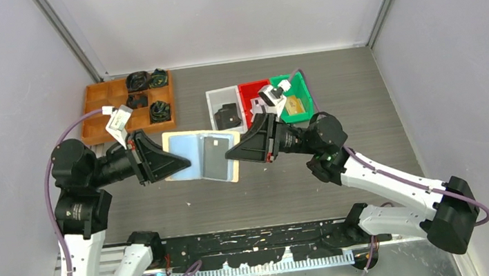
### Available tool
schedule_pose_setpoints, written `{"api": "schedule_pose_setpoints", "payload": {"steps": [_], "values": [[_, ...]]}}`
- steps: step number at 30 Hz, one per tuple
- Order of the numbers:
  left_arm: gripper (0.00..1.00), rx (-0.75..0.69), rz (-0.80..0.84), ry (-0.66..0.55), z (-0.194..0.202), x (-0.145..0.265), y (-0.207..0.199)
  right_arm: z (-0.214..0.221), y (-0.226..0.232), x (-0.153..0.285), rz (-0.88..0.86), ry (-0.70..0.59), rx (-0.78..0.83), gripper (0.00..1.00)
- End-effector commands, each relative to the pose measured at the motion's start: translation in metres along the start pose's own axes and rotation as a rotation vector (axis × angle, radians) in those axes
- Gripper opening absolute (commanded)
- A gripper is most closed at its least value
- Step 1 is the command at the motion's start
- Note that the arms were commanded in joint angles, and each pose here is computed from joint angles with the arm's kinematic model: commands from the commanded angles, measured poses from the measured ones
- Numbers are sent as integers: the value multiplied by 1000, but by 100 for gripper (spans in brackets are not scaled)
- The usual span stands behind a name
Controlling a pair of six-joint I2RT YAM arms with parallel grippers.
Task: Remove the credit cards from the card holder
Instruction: Remove the credit card from the card holder.
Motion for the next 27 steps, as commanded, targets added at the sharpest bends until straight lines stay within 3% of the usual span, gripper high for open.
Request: {"api": "schedule_pose_setpoints", "payload": {"steps": [1, 14, 17, 20, 27], "values": [[0, -54, -16, -45, -7, 0, -4, -13, 10, -8, 29, 11, 44, 25], [0, -48, 7, -47, 0, 1, -3, -8, 7, -11, 49, 3, 41, 15], [0, -50, 10, -42, 1, 1, -3, -7, 9, -9, 47, 5, 52, 16], [0, -54, 12, -44, 0, 2, -5, -5, 11, -6, 43, 12, 59, 23], [0, -52, 11, -50, -2, 2, -7, -3, 11, -4, 41, 15, 63, 24]]}}
Point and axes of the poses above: each gripper's point midway between its finger pads, its own x axis back along the fingers, its own y axis along the line the jaws close on, z = x × y, the point moved 7 cm from there along x, back along the fingers, and after that the axes turned 13 degrees about x, right-handed, at the moved point
